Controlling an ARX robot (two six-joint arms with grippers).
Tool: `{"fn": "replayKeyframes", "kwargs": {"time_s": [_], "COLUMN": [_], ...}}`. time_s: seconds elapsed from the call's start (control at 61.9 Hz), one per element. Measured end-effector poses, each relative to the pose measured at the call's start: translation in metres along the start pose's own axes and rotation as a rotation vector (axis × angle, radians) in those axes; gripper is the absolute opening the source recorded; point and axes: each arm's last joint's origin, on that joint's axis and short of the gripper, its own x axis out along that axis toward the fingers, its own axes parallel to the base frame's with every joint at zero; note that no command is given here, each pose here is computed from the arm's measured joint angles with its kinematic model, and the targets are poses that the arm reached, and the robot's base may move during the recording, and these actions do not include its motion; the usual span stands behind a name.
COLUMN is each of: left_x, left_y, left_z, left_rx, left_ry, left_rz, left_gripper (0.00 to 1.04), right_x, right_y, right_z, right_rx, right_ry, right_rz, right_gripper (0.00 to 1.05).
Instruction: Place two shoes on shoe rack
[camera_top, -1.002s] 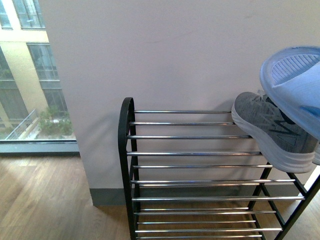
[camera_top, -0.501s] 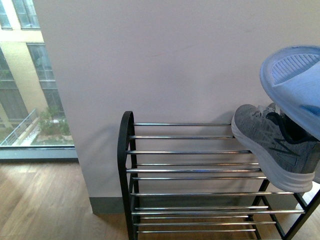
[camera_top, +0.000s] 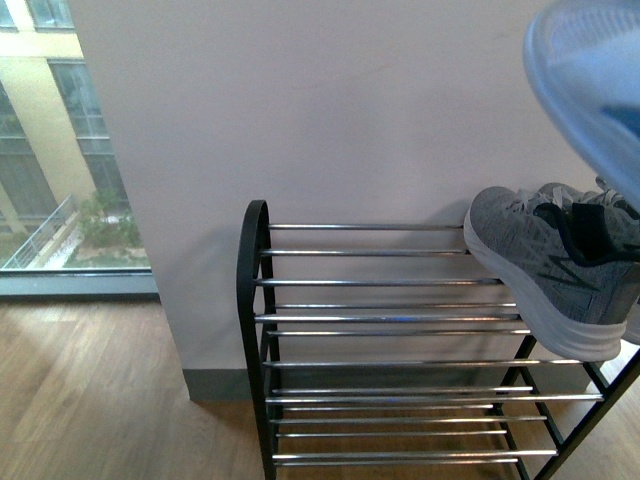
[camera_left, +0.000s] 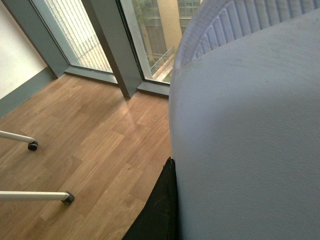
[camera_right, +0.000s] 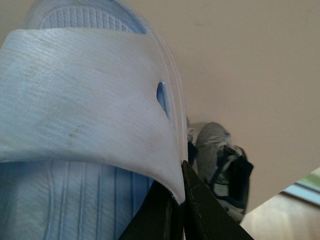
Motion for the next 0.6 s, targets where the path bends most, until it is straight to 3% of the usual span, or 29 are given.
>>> {"fn": "replayKeyframes", "kwargs": {"time_s": [0.097,0.339,0.598], "left_x": [0.000,0.000,0.000], "left_y": [0.000,0.000,0.000], "left_z": [0.000,0.000,0.000], "left_rx": [0.000,0.000,0.000], "left_ry": [0.000,0.000,0.000], "left_rz": [0.000,0.000,0.000], "left_gripper": [0.02,0.02,0.02], "right_x": [0.012,0.058,0.097], "right_y": [0.004,0.030,0.058], "right_z": [0.013,0.043,0.042], "right_rx": [0.125,0.278,0.414], "right_ry": [-0.012,0.008,0.165], "right_rz": [-0.016,0.025,0.002], "right_gripper": [0.02,0.02,0.02]}}
